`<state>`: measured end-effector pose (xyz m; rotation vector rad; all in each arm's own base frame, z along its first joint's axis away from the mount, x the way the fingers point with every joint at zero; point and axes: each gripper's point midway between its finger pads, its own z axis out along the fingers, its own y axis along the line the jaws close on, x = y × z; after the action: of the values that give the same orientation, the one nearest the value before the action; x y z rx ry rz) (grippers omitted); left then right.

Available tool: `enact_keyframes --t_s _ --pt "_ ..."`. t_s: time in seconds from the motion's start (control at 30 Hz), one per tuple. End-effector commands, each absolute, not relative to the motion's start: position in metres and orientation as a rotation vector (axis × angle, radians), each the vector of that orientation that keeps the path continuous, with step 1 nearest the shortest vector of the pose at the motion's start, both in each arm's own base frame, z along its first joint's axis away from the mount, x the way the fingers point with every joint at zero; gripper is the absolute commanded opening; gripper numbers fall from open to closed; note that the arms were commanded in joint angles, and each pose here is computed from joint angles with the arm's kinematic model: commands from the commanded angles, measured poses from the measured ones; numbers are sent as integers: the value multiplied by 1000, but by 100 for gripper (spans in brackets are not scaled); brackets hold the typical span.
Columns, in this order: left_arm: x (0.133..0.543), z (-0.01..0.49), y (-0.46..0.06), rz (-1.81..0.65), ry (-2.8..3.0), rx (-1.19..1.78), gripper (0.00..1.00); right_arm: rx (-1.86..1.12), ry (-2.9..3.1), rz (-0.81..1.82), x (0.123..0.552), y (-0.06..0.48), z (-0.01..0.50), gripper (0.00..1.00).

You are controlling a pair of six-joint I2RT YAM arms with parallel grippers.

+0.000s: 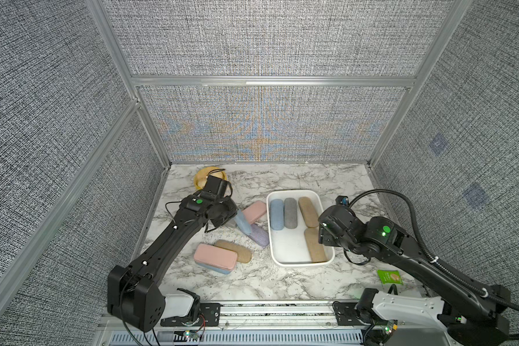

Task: Put the glasses cases into the storage boxes
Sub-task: Place the glasses case in the storage box.

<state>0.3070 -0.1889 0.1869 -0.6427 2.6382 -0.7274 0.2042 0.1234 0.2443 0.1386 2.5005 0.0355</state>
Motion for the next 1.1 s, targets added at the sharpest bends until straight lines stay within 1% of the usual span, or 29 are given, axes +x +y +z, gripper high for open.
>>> enact_keyframes --t_s 0.0,0.2,0.3,0.37,0.5,0.67,0.87,1.07 --pt "323 209 -255 -978 2586 -528 18 215 2520 -45 195 101 243 75" --pt "325 185 -366 -1078 2664 -307 17 304 2532 -67 182 80 242 75" --pt "321 162 -405 -1098 2715 -236 16 323 2532 -73 175 70 241 76" --pt "316 147 -418 -1090 2756 -216 15 337 2531 -84 171 63 241 75" --pt "301 125 -431 -1091 2809 -172 14 354 2529 -88 165 54 240 75" --pt "286 110 -421 -1051 2855 -169 14 357 2529 -81 164 52 240 75" --pt "262 106 -409 -1007 2904 -167 14 349 2534 -73 168 56 239 75" --pt "253 78 -417 -1012 2956 -192 14 346 2539 -63 169 59 238 76"
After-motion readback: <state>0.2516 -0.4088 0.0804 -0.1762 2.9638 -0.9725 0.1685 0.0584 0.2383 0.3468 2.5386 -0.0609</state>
